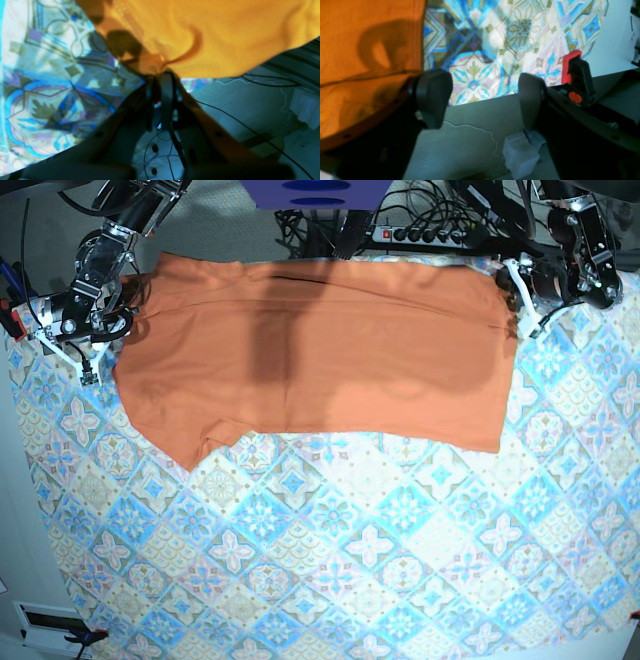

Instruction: Fold the T-shirt properly

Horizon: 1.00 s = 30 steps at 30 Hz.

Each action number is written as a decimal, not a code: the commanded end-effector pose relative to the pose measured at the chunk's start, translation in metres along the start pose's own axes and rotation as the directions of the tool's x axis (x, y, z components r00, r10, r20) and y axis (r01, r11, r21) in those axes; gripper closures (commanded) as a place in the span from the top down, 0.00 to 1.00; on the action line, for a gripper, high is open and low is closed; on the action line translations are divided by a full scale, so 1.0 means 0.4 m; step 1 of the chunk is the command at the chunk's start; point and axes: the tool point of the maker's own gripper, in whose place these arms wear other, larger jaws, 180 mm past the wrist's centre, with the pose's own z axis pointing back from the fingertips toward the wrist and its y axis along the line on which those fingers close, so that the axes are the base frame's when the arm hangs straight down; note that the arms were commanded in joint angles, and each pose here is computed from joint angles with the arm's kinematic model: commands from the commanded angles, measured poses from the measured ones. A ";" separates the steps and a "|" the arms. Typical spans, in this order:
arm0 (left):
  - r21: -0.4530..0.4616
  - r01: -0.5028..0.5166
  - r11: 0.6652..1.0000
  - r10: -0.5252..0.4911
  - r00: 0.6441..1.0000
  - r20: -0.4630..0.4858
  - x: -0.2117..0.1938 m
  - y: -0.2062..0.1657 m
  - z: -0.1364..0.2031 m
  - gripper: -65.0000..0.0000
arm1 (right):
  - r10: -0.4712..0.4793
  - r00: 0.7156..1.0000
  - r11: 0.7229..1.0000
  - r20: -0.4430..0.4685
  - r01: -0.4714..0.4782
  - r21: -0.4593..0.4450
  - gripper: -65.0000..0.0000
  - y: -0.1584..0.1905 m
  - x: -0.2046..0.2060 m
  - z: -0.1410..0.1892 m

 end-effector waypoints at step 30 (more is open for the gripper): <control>0.156 -0.016 0.988 -0.033 0.951 0.306 0.044 0.010 0.141 0.00 | 0.005 1.000 1.000 0.004 -0.005 -0.028 0.66 -0.020 -0.003 0.009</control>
